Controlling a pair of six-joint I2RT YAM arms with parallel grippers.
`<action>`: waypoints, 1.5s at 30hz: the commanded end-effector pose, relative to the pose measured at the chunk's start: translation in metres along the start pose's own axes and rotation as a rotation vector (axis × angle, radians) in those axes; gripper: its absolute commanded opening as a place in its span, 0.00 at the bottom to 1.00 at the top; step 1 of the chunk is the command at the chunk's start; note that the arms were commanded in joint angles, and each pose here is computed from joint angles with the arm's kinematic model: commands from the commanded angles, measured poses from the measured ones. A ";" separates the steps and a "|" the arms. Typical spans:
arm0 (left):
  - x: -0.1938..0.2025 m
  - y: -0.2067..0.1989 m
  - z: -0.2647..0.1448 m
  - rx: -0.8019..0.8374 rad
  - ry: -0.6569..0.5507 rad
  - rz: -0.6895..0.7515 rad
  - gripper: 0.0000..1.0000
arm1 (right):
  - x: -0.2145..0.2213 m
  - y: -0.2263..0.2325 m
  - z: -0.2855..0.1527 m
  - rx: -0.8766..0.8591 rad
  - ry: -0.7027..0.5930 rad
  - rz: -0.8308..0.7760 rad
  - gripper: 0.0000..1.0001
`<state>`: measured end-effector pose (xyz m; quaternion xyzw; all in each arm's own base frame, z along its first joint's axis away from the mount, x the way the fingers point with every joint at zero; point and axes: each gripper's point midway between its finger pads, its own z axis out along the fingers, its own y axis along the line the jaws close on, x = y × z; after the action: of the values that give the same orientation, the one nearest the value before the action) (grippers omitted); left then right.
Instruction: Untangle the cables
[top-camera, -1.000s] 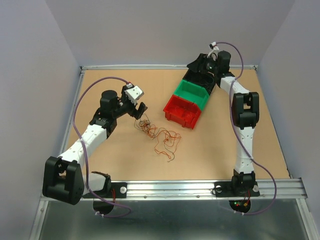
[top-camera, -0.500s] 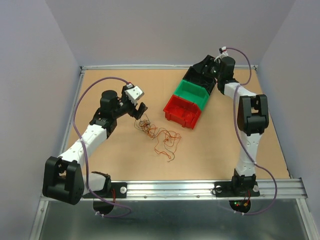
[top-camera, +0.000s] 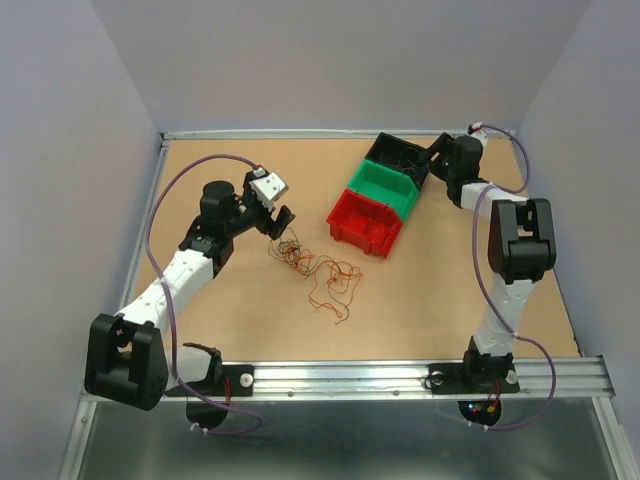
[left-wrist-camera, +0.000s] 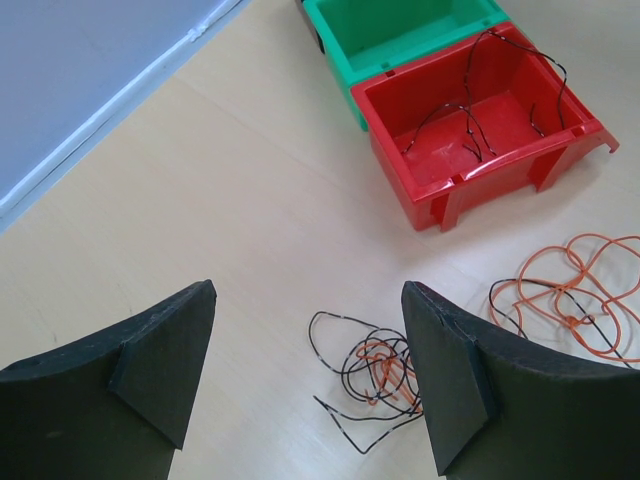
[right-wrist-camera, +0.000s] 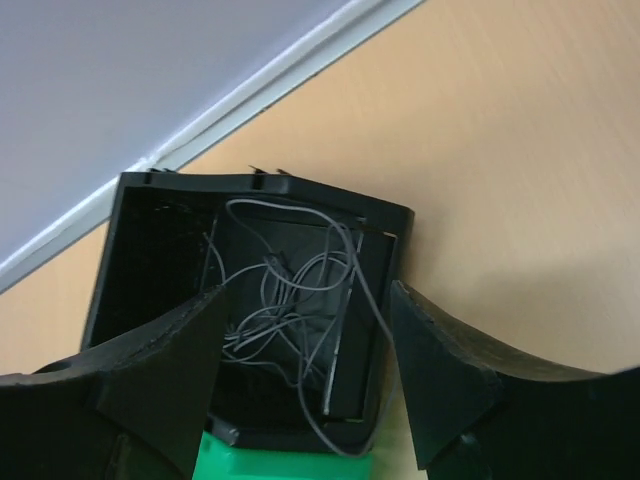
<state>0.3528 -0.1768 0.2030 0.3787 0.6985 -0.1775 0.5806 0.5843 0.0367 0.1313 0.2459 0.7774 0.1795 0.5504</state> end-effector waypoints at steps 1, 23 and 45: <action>-0.012 -0.002 -0.003 0.006 -0.042 0.035 0.86 | 0.008 -0.031 0.011 0.096 -0.022 0.026 0.69; -0.012 -0.004 -0.003 0.014 -0.042 0.036 0.86 | 0.018 -0.044 0.021 0.120 -0.018 0.026 0.38; -0.011 -0.004 -0.001 0.018 -0.036 0.032 0.86 | 0.008 -0.037 0.014 0.204 -0.071 -0.089 0.61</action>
<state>0.3520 -0.1773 0.2020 0.3813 0.6984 -0.1773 0.5792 0.5824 0.0157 0.0615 0.2795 0.8009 0.0929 0.5214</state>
